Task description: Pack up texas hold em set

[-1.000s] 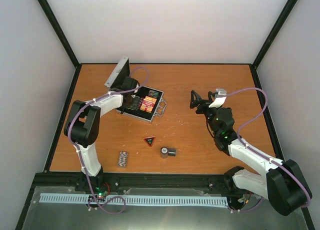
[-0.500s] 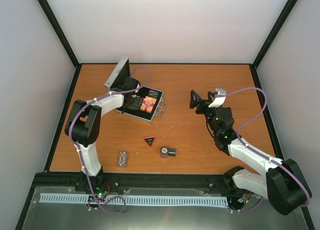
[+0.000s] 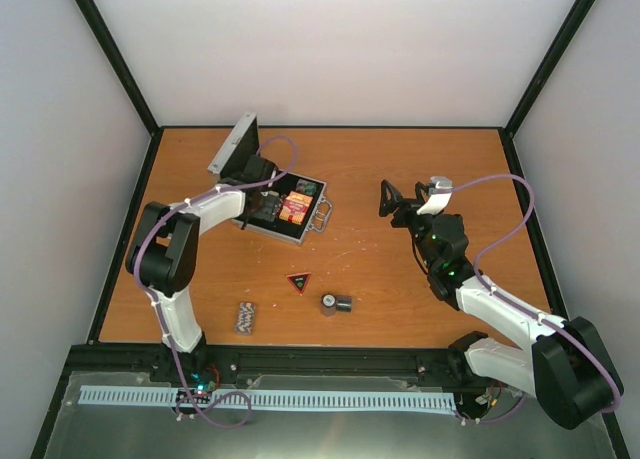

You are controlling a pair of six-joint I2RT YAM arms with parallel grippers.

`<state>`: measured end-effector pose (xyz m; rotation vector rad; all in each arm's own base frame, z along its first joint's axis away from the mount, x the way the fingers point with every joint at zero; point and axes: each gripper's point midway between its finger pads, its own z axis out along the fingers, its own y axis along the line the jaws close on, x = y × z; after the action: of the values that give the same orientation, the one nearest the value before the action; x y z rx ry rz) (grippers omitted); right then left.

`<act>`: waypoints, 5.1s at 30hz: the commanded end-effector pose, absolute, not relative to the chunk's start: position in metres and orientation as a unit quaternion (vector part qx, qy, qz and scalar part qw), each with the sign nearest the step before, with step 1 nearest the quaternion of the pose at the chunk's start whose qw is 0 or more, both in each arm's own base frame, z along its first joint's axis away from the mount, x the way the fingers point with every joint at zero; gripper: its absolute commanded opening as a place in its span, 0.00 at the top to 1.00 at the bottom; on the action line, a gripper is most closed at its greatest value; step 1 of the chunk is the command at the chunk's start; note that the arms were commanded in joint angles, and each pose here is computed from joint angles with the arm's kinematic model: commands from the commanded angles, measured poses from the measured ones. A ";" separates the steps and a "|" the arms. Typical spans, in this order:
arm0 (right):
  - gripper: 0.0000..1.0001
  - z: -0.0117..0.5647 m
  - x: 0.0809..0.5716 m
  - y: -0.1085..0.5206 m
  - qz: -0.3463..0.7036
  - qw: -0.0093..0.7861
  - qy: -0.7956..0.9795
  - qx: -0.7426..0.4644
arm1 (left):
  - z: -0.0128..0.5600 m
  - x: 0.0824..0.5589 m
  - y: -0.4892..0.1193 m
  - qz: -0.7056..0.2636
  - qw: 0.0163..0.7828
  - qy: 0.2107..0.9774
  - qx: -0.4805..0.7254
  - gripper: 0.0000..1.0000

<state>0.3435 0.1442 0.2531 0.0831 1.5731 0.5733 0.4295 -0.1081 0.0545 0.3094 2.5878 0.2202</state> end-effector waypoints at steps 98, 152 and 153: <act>0.00 0.261 0.351 0.148 0.258 0.667 0.698 0.032 | 0.038 0.430 -0.129 -0.001 0.270 0.957 0.106 0.37; 0.00 0.259 0.355 0.147 0.254 0.660 0.706 0.042 | 0.058 0.197 -0.231 -0.200 0.160 0.961 0.106 0.31; 0.00 0.258 0.355 0.147 0.254 0.659 0.706 0.043 | 0.055 0.195 -0.232 -0.195 0.157 0.962 0.108 0.31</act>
<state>0.3507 0.1507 0.2484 0.0745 1.6195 0.5776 0.2045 -0.2146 0.0577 0.3330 2.7277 -0.4862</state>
